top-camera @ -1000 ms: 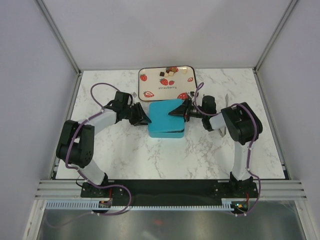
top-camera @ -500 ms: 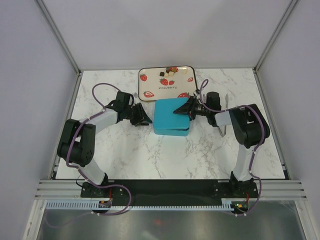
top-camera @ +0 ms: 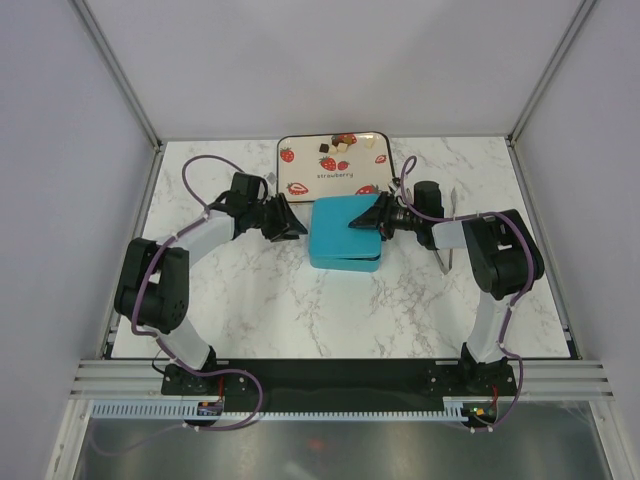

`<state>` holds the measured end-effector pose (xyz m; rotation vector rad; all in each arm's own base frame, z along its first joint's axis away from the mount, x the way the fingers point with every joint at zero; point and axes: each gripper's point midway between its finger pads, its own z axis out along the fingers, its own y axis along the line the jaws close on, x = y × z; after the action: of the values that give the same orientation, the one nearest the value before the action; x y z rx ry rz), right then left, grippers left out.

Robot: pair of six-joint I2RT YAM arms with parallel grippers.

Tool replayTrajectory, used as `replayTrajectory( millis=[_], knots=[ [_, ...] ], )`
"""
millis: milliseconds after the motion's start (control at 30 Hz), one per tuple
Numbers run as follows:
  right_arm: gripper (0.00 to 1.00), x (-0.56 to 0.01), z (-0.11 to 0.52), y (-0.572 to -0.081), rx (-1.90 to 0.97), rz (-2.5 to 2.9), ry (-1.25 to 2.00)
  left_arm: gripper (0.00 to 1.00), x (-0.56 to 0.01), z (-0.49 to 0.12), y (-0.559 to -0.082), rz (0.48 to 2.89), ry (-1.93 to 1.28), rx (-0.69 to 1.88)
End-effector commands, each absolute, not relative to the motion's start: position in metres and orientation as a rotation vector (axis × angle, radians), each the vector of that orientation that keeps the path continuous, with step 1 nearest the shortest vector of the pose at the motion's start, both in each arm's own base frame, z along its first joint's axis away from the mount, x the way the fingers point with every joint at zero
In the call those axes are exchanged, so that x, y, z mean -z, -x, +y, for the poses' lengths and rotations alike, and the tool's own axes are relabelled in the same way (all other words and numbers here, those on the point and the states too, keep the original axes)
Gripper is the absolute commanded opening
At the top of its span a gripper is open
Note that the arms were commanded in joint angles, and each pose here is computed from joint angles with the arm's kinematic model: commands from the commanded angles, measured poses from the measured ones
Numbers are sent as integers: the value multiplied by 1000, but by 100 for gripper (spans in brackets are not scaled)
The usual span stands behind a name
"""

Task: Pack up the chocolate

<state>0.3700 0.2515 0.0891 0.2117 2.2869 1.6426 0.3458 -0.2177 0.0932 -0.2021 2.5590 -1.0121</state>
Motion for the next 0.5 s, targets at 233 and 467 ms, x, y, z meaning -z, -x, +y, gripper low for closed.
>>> replayTrajectory(
  millis=[233, 467],
  knots=[
    [50, -89, 238, -378, -1566, 2263, -195, 43, -100, -247, -369, 2518, 139, 1052],
    [51, -88, 235, -380, -1516, 2287, -183, 38, -89, -255, -371, 2525, 109, 1043]
  ],
)
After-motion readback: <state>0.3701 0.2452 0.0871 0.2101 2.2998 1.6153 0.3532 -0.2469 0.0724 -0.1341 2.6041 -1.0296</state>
